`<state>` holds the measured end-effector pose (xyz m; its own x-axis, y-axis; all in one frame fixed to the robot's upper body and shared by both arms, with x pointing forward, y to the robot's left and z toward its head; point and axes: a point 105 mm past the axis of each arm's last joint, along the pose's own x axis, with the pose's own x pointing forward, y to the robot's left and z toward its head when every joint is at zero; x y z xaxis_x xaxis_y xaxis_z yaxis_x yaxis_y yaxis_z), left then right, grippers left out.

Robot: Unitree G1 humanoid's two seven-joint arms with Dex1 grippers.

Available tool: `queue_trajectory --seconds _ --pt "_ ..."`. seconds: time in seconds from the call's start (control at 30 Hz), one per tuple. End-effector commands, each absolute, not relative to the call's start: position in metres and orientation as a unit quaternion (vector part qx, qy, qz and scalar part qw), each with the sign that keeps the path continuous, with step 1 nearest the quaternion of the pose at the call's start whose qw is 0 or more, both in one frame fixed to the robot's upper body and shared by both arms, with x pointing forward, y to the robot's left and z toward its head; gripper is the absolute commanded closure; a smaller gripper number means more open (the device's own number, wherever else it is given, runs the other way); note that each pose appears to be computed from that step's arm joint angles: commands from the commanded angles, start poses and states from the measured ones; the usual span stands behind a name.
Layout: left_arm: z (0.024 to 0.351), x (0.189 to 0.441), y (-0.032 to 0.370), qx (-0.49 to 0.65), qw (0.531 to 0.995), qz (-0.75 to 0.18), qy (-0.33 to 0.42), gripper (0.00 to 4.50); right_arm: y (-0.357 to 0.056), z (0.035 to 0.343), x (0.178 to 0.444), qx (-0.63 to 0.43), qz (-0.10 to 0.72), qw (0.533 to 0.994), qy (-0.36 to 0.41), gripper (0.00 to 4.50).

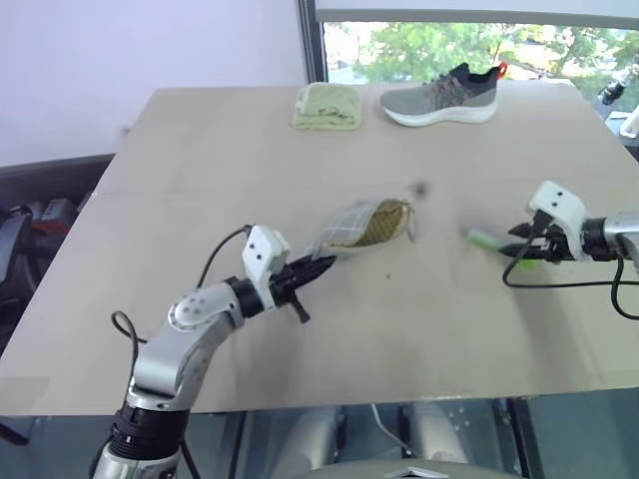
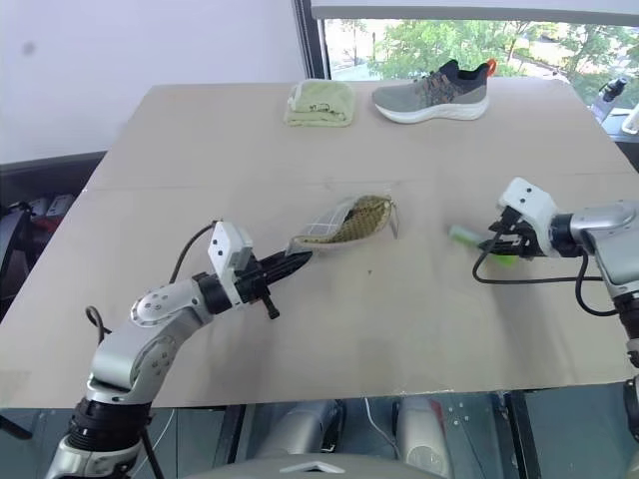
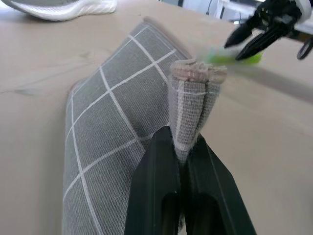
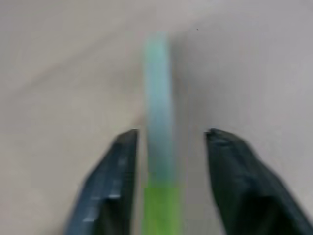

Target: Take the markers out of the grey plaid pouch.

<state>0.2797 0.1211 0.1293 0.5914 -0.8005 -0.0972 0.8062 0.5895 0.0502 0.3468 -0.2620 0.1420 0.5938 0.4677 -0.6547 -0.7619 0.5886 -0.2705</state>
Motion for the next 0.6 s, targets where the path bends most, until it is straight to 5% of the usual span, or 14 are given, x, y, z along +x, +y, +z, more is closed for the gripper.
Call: queue_trajectory --seconds 0.03,0.13,0.33,0.4,0.6 --pt "0.142 0.280 0.127 0.057 0.894 -0.443 0.012 4.50 -0.273 0.165 0.349 -0.292 0.337 0.861 0.244 0.52" --pt "0.141 0.282 0.131 0.066 0.895 -0.441 0.010 4.50 -0.259 0.178 0.346 -0.296 0.362 0.857 0.216 0.52" --pt "0.140 0.279 0.134 0.038 0.883 -0.468 0.010 4.50 -0.146 0.224 0.328 -0.180 0.511 0.840 0.038 0.52" --pt "0.138 0.280 0.136 0.032 0.882 -0.470 0.010 4.50 -0.125 0.221 0.322 -0.158 0.536 0.829 0.026 1.04" --pt "0.137 0.272 0.140 -0.025 0.863 -0.505 0.013 4.50 -0.079 0.199 0.311 -0.130 0.596 0.792 0.035 3.84"
